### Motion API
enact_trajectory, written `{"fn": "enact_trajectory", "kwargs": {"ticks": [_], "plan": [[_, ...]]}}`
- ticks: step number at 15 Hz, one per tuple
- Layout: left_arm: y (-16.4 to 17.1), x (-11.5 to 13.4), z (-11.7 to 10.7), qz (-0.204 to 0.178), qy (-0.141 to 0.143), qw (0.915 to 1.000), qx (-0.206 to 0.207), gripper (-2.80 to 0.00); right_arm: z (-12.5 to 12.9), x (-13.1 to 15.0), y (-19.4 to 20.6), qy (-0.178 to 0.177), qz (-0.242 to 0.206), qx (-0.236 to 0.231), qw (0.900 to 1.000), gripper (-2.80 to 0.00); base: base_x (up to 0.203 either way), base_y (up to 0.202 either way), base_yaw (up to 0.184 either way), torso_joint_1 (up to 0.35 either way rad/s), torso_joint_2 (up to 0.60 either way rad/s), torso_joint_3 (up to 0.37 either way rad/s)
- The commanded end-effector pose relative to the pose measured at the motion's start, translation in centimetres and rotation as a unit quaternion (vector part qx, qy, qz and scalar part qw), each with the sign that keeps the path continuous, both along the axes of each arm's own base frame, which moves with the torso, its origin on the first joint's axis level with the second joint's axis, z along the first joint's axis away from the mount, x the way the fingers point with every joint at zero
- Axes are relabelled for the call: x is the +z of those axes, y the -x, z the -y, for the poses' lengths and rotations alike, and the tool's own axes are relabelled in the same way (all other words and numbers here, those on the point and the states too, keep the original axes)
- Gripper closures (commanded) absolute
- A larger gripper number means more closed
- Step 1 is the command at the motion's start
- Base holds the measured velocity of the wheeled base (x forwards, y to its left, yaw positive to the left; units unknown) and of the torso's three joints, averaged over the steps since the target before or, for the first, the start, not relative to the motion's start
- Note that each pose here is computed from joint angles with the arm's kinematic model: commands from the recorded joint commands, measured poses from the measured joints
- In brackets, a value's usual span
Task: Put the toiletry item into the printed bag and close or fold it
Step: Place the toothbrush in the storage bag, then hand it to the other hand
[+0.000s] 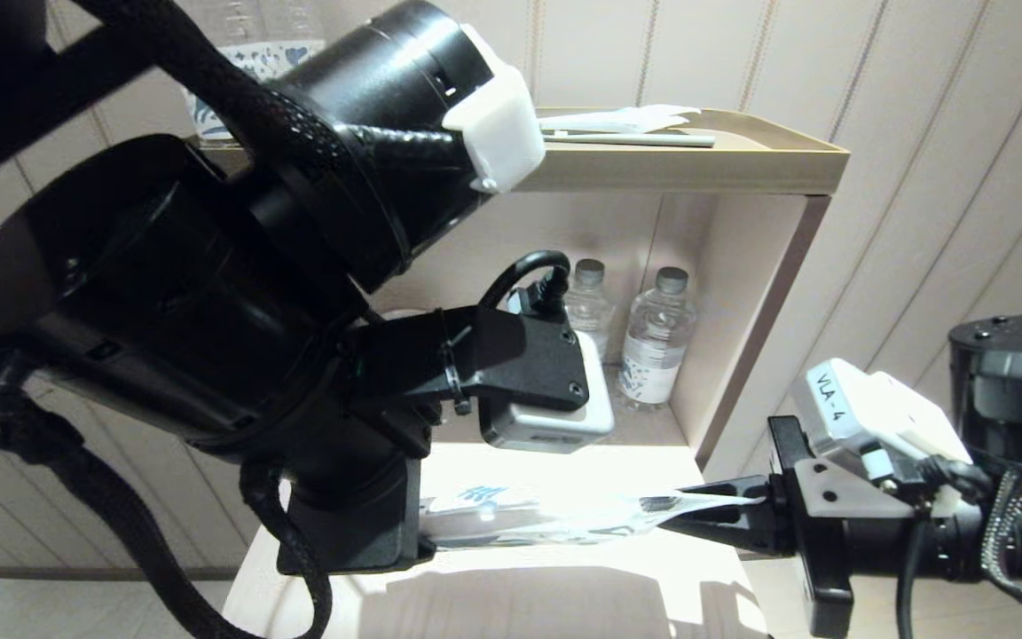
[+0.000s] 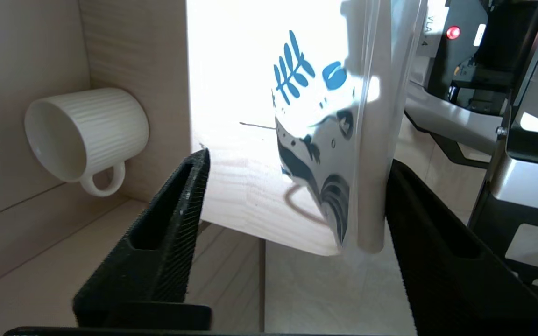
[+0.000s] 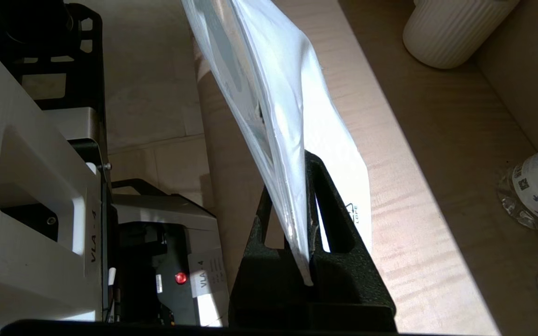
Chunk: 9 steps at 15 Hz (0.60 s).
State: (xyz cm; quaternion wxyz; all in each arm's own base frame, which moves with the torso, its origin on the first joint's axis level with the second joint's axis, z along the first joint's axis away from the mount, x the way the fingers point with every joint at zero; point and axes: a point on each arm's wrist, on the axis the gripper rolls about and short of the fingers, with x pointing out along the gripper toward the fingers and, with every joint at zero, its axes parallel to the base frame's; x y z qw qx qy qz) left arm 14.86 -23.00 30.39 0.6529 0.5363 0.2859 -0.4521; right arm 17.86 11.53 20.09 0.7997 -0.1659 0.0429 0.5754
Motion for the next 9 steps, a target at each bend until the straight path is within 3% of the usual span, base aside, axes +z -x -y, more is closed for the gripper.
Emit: {"fn": "enact_trajectory", "kwargs": {"ticks": [1,6,9], "plan": [[0.7,1.1,-1.3,0.011,0.013,0.9999,0.001,-2.8,0.2,0.4,0.1,-0.005,0.009,-0.001,1.0,0.0,0.0,0.0,0.0,0.0,0.0,0.0],[1.7,4.1,-5.6,0.047,0.064,0.9962,0.036,-2.8,0.4,0.7,-0.3,-0.008,0.001,-0.013,1.0,0.0,0.0,0.0,0.0,0.0,0.0,0.0],[2.2,5.0,-8.1,0.059,0.079,0.9932,0.062,-2.8,0.7,0.8,-0.6,-0.009,0.002,-0.021,1.0,0.0,0.0,0.0,0.0,0.0,0.0,0.0]]}}
